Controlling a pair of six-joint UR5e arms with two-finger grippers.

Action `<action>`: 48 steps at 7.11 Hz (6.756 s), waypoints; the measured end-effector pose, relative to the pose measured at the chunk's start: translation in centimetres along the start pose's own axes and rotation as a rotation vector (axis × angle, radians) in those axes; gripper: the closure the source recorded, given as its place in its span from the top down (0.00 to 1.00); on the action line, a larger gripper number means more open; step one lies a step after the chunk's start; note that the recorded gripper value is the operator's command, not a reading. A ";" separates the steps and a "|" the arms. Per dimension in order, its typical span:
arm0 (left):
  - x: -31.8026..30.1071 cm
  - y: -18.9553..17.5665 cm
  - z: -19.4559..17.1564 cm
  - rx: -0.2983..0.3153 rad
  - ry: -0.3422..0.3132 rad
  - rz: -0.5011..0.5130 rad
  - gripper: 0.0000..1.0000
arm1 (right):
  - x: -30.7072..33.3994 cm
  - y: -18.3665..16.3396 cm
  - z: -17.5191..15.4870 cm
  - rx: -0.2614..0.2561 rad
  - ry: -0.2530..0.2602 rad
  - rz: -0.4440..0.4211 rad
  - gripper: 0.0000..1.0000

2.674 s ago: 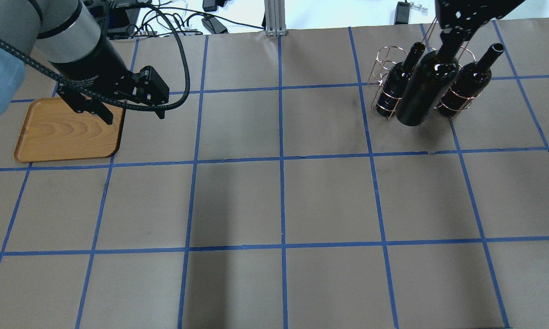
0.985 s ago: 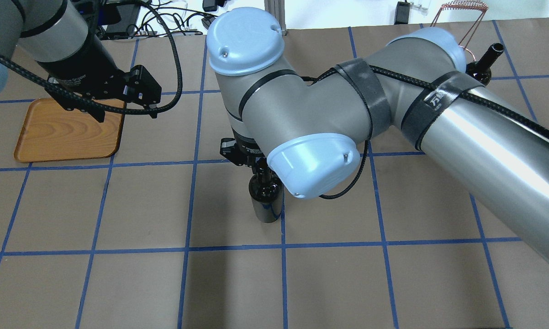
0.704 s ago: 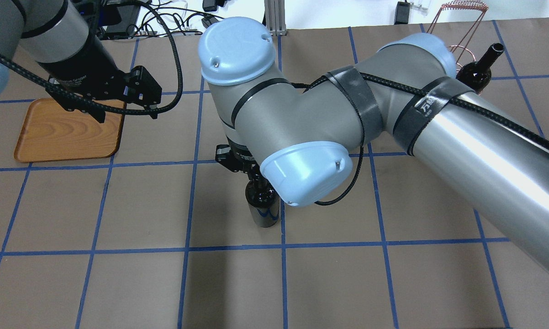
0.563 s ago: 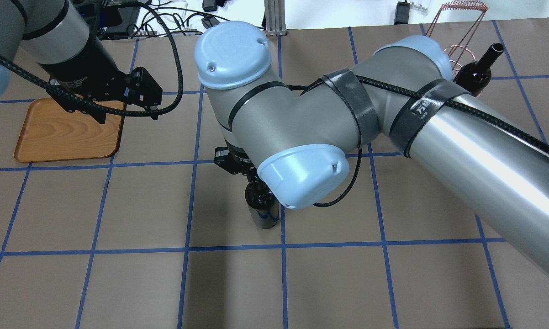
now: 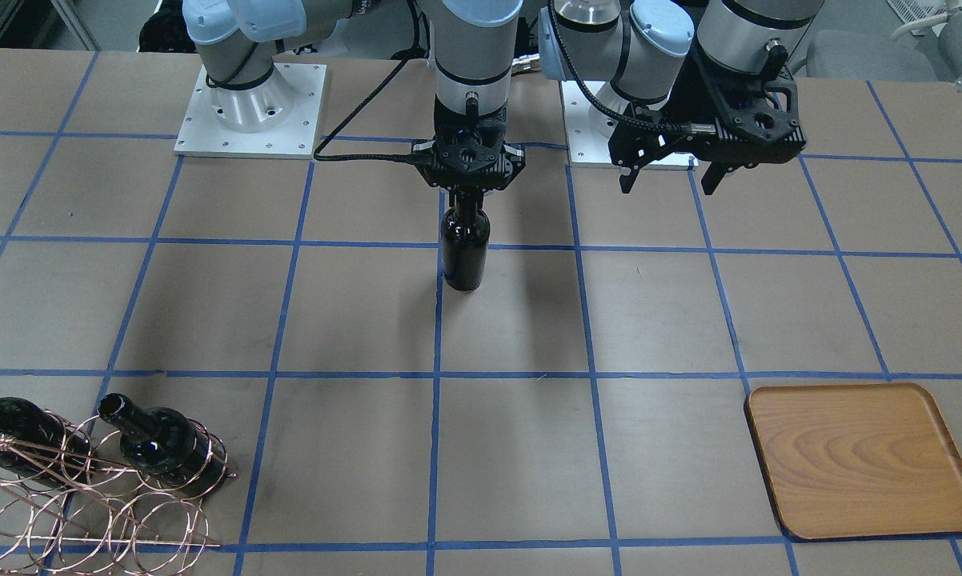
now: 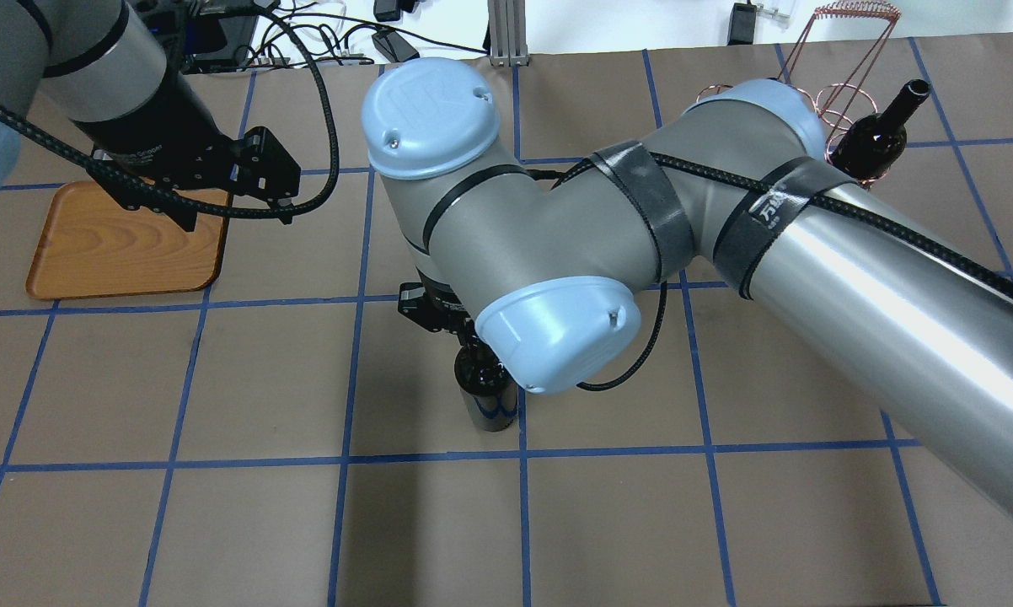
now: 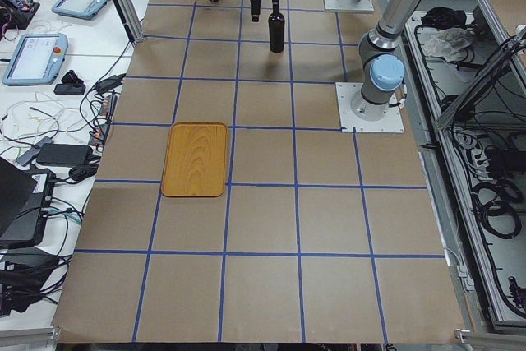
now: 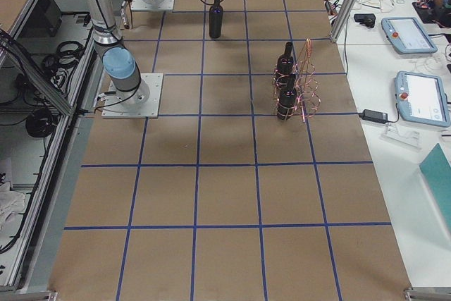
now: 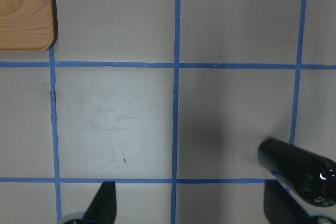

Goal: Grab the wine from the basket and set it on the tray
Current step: 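Lower the bottle upright onto the table and open the right gripper, then raise the right gripper back toward the rack while the left arm reaches toward the bottle, then lower the left gripper over the bottle neck and close it, then lift the bottle with the left gripper and carry it over the wooden tray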

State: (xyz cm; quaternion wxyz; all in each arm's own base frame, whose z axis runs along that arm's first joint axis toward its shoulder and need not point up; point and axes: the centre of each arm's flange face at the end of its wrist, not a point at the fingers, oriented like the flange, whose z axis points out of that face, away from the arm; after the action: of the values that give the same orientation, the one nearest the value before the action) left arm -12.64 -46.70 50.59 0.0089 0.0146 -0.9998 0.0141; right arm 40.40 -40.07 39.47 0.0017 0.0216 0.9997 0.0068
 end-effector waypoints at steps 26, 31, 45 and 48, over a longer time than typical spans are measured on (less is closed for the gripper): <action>21.3 8.6 13.0 -0.072 -0.012 -0.094 0.83 | 27.6 -12.5 -10.5 0.036 -0.061 -0.143 1.00; 21.3 8.7 13.2 -0.077 -0.013 -0.095 0.29 | 27.6 -12.2 -10.5 0.036 -0.063 -0.144 1.00; -20.1 -6.7 0.0 -0.032 0.010 -0.050 0.00 | 27.6 -12.2 -10.3 0.032 -0.060 -0.147 1.00; -27.1 -13.6 3.6 0.011 -0.014 -0.024 0.00 | 27.7 -12.2 -10.3 0.031 -0.053 -0.145 1.00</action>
State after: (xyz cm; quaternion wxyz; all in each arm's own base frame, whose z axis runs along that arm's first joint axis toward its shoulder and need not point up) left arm 14.78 -59.55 46.86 0.0021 0.0266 -0.9995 0.0196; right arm 12.21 -51.16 49.56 0.0284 -0.0504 0.9983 -0.0093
